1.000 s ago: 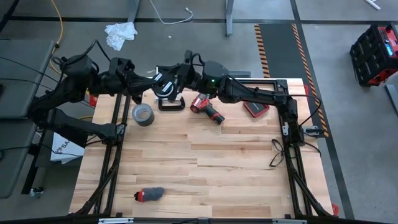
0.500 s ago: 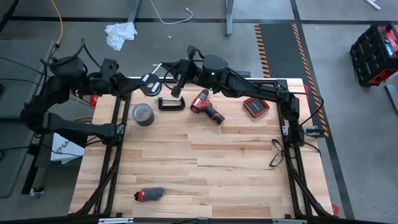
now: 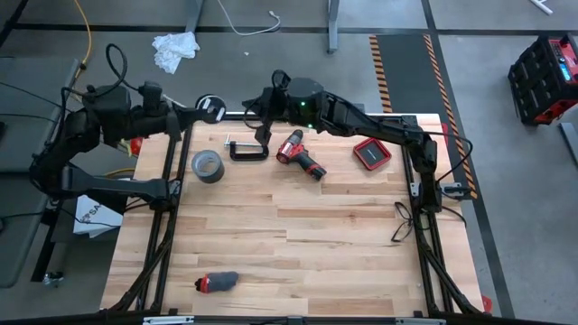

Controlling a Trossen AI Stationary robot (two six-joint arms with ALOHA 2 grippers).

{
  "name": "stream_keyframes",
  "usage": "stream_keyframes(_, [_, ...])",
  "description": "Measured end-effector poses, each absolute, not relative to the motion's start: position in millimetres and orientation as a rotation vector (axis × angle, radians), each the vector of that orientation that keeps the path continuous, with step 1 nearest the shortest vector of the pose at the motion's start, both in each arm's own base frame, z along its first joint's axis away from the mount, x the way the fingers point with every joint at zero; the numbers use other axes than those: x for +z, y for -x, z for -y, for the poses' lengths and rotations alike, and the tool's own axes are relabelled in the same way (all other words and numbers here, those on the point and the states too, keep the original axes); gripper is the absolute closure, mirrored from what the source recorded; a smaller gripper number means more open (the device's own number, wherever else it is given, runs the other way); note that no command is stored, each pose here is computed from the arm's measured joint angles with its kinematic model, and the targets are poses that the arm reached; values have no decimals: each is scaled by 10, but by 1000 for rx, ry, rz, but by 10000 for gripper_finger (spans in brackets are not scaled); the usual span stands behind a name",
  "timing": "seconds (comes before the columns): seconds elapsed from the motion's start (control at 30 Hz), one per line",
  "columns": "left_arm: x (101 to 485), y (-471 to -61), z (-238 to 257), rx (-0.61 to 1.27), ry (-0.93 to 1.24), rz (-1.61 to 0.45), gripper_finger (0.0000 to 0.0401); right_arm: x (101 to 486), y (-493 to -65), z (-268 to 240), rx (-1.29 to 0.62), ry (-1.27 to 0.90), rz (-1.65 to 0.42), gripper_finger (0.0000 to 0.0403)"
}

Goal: Coil cords
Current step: Coil the white cable wire into the black spool

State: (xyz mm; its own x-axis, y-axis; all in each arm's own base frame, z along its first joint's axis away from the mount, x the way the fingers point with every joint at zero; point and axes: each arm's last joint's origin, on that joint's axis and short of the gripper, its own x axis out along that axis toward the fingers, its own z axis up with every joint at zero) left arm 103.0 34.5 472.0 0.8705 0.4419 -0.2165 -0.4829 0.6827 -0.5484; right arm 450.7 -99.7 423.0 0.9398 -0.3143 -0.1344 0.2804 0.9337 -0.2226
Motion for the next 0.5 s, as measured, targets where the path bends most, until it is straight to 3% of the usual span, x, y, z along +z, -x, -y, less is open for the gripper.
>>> stream_keyframes(0.33, [4603,-1030,-291,352,637,-258,401,4163,-4498,998,-263,133,-225,402])
stream_keyframes(0.5, [4603,-1028,-282,311,521,-282,401,4075,-4469,1030,-229,55,-306,402])
